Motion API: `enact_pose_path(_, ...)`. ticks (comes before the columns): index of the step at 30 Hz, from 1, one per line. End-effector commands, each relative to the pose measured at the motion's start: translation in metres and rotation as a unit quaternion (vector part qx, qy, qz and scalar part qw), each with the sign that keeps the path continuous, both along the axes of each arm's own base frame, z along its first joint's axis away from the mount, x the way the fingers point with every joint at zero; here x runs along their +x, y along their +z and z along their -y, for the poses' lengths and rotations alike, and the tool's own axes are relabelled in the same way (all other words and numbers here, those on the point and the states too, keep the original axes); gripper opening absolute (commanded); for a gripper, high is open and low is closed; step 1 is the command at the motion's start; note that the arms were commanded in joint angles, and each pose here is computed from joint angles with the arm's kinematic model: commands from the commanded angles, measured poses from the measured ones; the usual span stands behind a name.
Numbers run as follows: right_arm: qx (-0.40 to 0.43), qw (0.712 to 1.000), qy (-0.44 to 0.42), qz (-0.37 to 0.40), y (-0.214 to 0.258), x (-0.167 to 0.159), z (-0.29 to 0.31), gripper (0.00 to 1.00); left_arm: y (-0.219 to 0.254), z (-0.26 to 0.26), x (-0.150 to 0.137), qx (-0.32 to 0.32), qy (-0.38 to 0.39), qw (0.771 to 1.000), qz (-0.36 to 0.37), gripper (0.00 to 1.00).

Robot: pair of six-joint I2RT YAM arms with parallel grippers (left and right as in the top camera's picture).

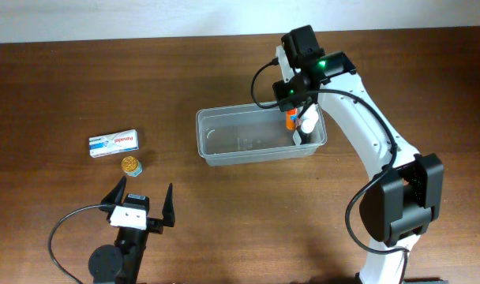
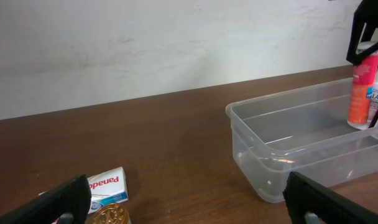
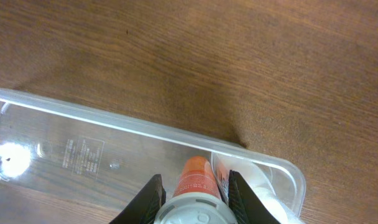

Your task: Pack container

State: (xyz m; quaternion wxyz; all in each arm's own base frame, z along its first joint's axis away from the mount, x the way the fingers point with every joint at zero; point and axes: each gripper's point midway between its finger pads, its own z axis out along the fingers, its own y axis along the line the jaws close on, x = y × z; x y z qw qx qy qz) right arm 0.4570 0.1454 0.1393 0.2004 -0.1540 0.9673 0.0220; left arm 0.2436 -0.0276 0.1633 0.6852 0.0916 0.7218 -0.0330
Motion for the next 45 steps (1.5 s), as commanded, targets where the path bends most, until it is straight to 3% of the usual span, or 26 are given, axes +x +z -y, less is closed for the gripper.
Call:
enact_pose_path(1,-0.013,1.000,0.002,-0.007,-0.011,-0.001,0.001,0.26,-0.002,0.001,0.000,0.008,-0.004,1.000,0.002,1.00)
enact_pose_path(5,-0.014,1.000,0.002,-0.008,-0.013,-0.002,0.001,0.27,-0.002,0.001,0.000,0.008,-0.004,1.000,0.002,1.00)
enact_pose_path(8,-0.014,1.000,0.002,-0.007,-0.013,-0.001,0.001,0.35,-0.002,0.001,0.000,0.008,-0.004,1.000,0.002,1.00)
enact_pose_path(22,-0.013,1.000,0.006,0.001,-0.010,0.002,0.001,0.38,-0.002,0.001,0.000,0.008,-0.004,1.000,0.002,1.00)
enact_pose_path(23,-0.014,1.000,0.005,0.004,-0.009,0.003,0.001,0.41,-0.002,0.001,0.000,0.008,-0.004,1.000,0.002,1.00)
enact_pose_path(36,-0.016,0.998,-0.006,0.068,0.061,0.024,0.003,0.54,-0.002,0.001,0.000,0.008,-0.004,1.000,0.002,1.00)
enact_pose_path(41,-0.011,0.997,-0.013,0.080,0.099,0.020,0.009,0.65,-0.002,0.001,0.000,0.008,-0.004,1.000,0.002,1.00)
enact_pose_path(45,-0.008,0.994,-0.055,0.090,0.130,0.017,0.038,0.80,-0.002,0.001,0.000,0.008,-0.004,1.000,0.002,1.00)
